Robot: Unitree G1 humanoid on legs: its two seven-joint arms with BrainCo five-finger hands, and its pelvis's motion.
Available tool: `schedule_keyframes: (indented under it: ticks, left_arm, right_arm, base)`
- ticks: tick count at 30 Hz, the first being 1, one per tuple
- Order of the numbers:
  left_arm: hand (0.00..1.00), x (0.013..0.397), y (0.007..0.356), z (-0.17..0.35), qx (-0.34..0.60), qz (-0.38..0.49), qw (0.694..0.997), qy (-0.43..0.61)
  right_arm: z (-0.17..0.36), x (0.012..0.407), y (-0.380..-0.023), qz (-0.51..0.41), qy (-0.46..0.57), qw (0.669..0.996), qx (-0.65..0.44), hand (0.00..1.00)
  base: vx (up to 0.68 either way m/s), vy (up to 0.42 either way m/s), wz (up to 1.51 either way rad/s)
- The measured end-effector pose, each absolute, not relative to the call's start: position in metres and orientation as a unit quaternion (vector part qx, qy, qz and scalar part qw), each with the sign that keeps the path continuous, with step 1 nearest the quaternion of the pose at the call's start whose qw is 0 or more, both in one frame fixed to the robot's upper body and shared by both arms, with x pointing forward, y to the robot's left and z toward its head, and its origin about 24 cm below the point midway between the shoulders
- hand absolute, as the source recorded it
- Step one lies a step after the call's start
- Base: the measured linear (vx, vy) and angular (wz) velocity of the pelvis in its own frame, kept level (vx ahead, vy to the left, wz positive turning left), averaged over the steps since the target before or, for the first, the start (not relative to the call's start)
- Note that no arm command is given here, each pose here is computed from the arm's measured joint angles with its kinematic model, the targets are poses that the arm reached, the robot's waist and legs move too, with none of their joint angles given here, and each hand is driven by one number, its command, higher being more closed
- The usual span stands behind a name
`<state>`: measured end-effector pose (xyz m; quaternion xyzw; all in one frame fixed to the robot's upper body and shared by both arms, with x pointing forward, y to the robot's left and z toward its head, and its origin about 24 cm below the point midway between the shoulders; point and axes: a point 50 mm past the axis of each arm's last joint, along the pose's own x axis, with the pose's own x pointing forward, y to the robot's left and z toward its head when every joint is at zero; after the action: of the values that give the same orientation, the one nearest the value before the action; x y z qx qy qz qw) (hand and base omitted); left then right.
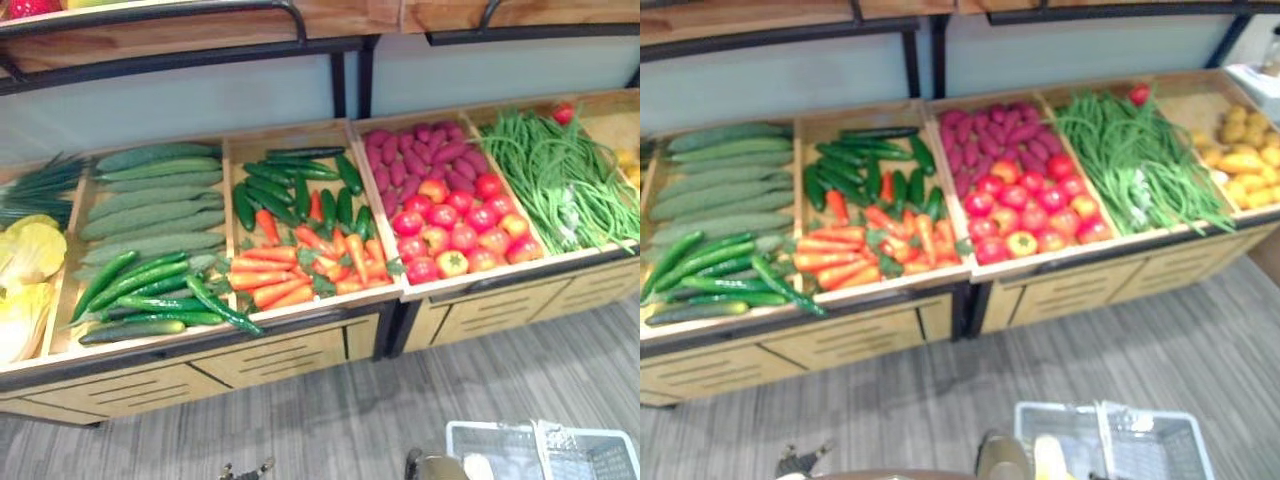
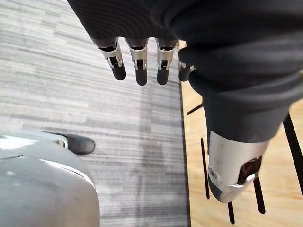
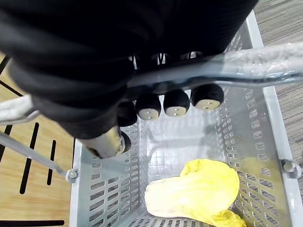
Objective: Pick vegetable in the basket
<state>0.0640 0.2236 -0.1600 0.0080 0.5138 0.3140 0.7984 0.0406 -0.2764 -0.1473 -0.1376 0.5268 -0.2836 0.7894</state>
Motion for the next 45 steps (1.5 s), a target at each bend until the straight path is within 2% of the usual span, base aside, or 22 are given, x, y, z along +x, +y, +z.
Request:
schedule_keyframes:
  ticks: [7, 17, 21, 22, 24, 26, 29, 35, 39, 45]
  left_arm:
    - [0.0, 0.057, 0.227, -0.16, -0.013, 0.339, 0.787, 0.515]
    - [0.0, 0.061, 0.225, -0.16, -0.007, 0.35, 0.784, 0.512]
    - [0.0, 0.07, 0.236, -0.153, -0.01, 0.376, 0.79, 0.484]
    - [0.0, 0.081, 0.244, -0.145, -0.002, 0.391, 0.801, 0.454]
    - [0.0, 0.098, 0.255, -0.127, 0.03, 0.399, 0.826, 0.397]
    - [0.0, 0.12, 0.267, -0.101, 0.115, 0.377, 0.862, 0.32]
    - [0.0, 0.142, 0.276, -0.071, 0.194, 0.36, 0.88, 0.243]
    - [0.0, 0.164, 0.288, -0.026, 0.325, 0.335, 0.873, 0.138]
    - [0.0, 0.182, 0.286, 0.004, 0.405, 0.28, 0.868, 0.061]
    - [0.0, 0.197, 0.291, 0.021, 0.494, 0.197, 0.847, 0.027]
  right_arm:
    - [-0.15, 0.035, -0.273, -0.281, 0.534, 0.786, -0.133, 1.0]
    - [-0.147, 0.034, -0.281, -0.293, 0.532, 0.783, -0.134, 1.0]
    - [-0.149, 0.029, -0.28, -0.301, 0.539, 0.777, -0.125, 1.0]
    - [-0.149, 0.026, -0.278, -0.299, 0.542, 0.775, -0.124, 1.0]
    - [-0.15, 0.022, -0.277, -0.296, 0.546, 0.773, -0.127, 1.0]
    - [-0.15, 0.017, -0.275, -0.288, 0.55, 0.772, -0.134, 1.0]
    - [-0.15, 0.009, -0.276, -0.286, 0.557, 0.767, -0.138, 1.0]
    - [-0.148, 0.009, -0.281, -0.283, 0.556, 0.767, -0.149, 1.0]
    - [-0.145, 0.018, -0.288, -0.267, 0.544, 0.777, -0.172, 1.0]
    - [-0.139, 0.03, -0.299, -0.252, 0.527, 0.788, -0.197, 1.0]
  base:
    - [0.08, -0.145, 0.4]
    - [-0.06, 0.051, 0.1]
    - [-0.07, 0.18, -0.17]
    - [-0.06, 0.148, -0.13]
    - [-0.04, 0.164, -0.15]
    - [0.01, 0.145, -0.1]
    - [0.05, 0.114, 0.01]
    - [0.06, 0.018, -0.02]
    - [0.04, 0.0, -0.03]
    - [0.01, 0.005, -0.1]
